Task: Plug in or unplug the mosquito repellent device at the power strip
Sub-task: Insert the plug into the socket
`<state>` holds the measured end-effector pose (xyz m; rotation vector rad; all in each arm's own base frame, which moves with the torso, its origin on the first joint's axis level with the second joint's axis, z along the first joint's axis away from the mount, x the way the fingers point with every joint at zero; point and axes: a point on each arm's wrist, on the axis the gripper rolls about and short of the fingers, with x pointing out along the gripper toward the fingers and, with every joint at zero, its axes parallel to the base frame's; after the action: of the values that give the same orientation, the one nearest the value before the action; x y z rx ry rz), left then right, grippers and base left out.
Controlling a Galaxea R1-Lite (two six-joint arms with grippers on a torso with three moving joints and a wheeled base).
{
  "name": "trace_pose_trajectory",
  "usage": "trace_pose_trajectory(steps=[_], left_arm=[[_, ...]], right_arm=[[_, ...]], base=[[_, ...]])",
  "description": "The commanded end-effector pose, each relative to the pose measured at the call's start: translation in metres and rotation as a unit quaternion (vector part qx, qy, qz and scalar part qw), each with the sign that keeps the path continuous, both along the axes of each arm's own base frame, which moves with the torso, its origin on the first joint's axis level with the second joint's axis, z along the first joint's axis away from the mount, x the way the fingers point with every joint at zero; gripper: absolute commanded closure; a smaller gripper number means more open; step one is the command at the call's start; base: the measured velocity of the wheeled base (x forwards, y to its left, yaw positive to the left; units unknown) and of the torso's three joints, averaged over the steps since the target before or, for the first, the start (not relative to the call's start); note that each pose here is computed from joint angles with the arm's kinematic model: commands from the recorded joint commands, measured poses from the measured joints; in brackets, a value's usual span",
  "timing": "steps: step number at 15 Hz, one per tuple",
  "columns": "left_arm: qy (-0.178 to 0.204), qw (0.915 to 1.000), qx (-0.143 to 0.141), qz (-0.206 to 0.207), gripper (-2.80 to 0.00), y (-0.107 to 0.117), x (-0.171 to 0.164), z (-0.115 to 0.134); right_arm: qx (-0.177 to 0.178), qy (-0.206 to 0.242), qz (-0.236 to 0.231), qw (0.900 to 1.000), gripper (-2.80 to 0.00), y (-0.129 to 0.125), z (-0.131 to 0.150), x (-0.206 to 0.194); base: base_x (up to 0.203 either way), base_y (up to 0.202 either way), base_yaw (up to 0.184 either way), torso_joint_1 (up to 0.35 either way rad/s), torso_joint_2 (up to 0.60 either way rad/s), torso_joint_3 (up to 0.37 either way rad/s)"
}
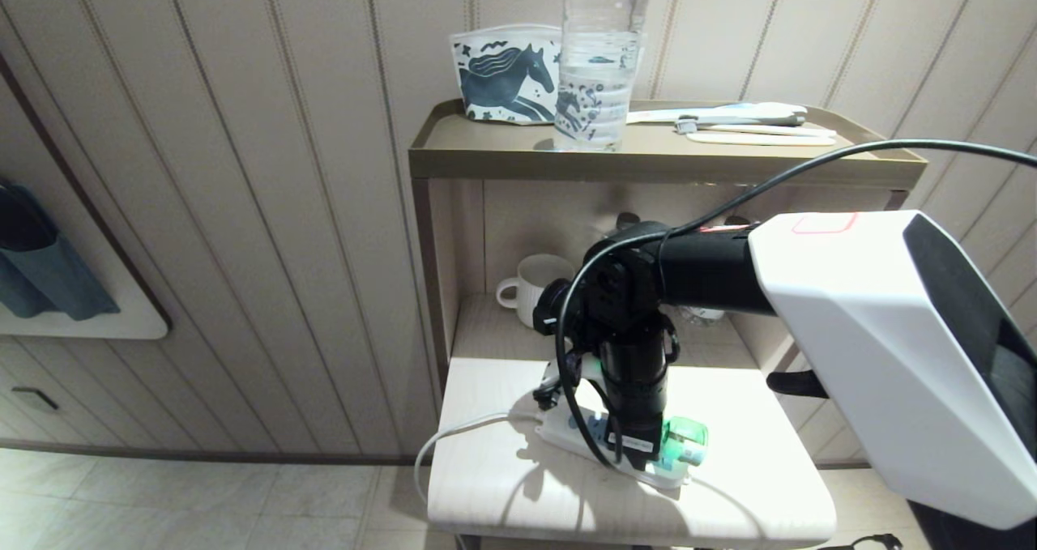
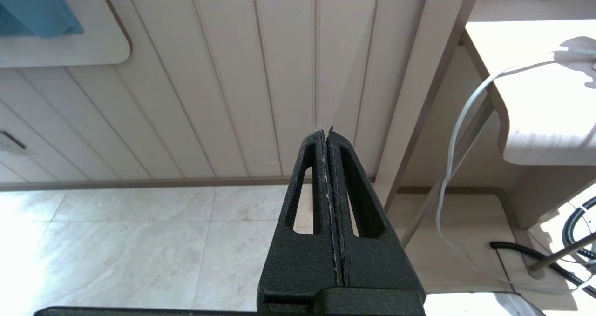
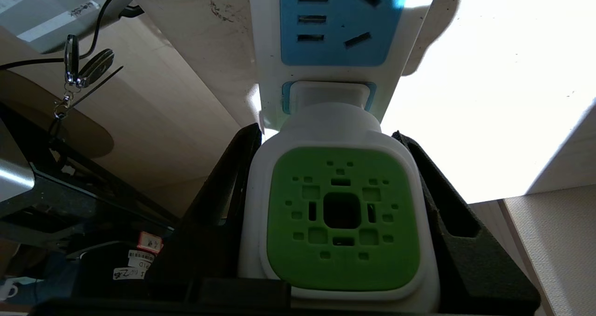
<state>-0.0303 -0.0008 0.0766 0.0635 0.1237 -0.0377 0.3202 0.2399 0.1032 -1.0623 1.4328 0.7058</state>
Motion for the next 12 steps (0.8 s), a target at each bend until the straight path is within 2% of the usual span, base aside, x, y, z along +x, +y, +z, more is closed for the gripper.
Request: trace_pose_trajectory(steps=[1,7,12], left_arm=[[0.001,1.0000,0.000,0.000,0.00,0.000,0.000,0.000],[0.001,1.0000,0.000,0.000,0.00,0.000,0.000,0.000],[0.001,1.0000,0.000,0.000,0.00,0.000,0.000,0.000]], right_arm=[[0.001,-0.003,-0.001,1.000,-2.80,-0.002,0.007,-0.002],[0.007,-0.010,-0.001,1.000,-2.80,-0.003,0.014,-0.005],[0.031,-0.042,-0.009,0.999,-2.80,-0.008,0.042,-0.011]], base=[[0.000,0.000,0.000,0.000,0.00,0.000],[0.000,0.000,0.000,0.000,0.00,0.000],[0.000,0.000,0.000,0.000,0.00,0.000]])
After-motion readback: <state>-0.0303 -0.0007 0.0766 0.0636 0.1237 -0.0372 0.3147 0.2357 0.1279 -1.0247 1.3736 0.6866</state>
